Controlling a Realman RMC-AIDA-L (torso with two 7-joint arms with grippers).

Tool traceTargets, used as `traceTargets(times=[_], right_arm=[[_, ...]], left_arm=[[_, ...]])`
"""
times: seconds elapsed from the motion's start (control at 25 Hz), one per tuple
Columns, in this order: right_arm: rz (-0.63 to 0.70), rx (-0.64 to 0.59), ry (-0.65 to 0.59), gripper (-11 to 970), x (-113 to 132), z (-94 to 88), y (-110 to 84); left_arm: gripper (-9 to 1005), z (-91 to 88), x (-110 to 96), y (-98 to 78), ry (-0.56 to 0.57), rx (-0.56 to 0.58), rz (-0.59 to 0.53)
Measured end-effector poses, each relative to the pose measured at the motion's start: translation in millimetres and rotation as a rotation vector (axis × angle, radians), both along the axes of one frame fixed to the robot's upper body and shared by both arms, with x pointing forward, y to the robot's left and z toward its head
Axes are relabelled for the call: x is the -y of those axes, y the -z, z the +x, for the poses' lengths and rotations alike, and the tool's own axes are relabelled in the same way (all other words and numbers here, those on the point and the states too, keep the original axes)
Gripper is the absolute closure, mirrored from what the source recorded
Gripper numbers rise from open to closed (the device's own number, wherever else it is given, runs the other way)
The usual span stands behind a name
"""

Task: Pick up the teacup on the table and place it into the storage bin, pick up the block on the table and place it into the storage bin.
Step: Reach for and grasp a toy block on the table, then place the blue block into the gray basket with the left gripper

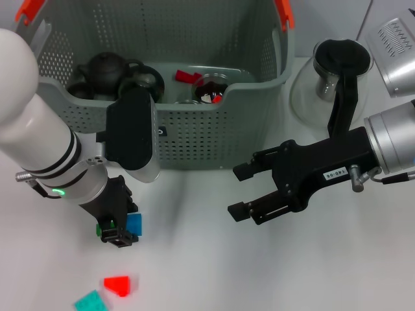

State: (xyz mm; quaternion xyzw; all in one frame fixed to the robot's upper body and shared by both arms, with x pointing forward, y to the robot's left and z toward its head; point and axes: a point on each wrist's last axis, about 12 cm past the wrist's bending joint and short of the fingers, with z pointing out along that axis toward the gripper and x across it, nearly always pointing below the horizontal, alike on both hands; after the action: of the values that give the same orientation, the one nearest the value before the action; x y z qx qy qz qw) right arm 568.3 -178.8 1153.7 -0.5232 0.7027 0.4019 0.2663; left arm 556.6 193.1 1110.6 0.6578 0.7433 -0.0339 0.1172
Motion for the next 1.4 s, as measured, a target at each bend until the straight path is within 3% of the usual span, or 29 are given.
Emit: traceTargets(times=[0.6, 0.92, 1.0, 1.04, 1.08, 1.12, 1.2, 1.4], right_arm=[[0.009, -0.002, 0.007, 107, 2, -0.2, -0.1], [0.023, 0.003, 0.009, 106, 4, -0.7, -0.6], [0.027, 0.006, 0.010, 106, 6, -0.7, -1.2], [0.030, 0.008, 0.011, 105, 7, -0.6, -1.5], [0.032, 0.011, 0.015, 105, 8, -0.2, -1.8], [0.036, 0.011, 0.015, 105, 9, -0.4, -2.1], [0.038, 0.011, 0.015, 105, 10, -0.6, -2.3], [0.038, -0.003, -0.007, 106, 17, -4.2, -3.4]], left_arm=[[587, -0.4, 2, -0.6, 0.025, 0.006, 0.032], [600, -6.3, 7, -20.7, 0.040, -0.018, -0.054], [600, -9.9, 5, -32.9, 0.038, -0.053, -0.118], [600, -12.8, 3, -47.5, 0.036, -0.090, -0.196], [600, -12.8, 3, -47.5, 0.036, -0.090, -0.196], [600, -14.1, -3, -62.5, 0.024, -0.115, -0.282], [600, -14.7, -10, -75.4, 0.006, -0.127, -0.366], [599, -11.6, -39, -102.3, -0.096, -0.073, -0.579]])
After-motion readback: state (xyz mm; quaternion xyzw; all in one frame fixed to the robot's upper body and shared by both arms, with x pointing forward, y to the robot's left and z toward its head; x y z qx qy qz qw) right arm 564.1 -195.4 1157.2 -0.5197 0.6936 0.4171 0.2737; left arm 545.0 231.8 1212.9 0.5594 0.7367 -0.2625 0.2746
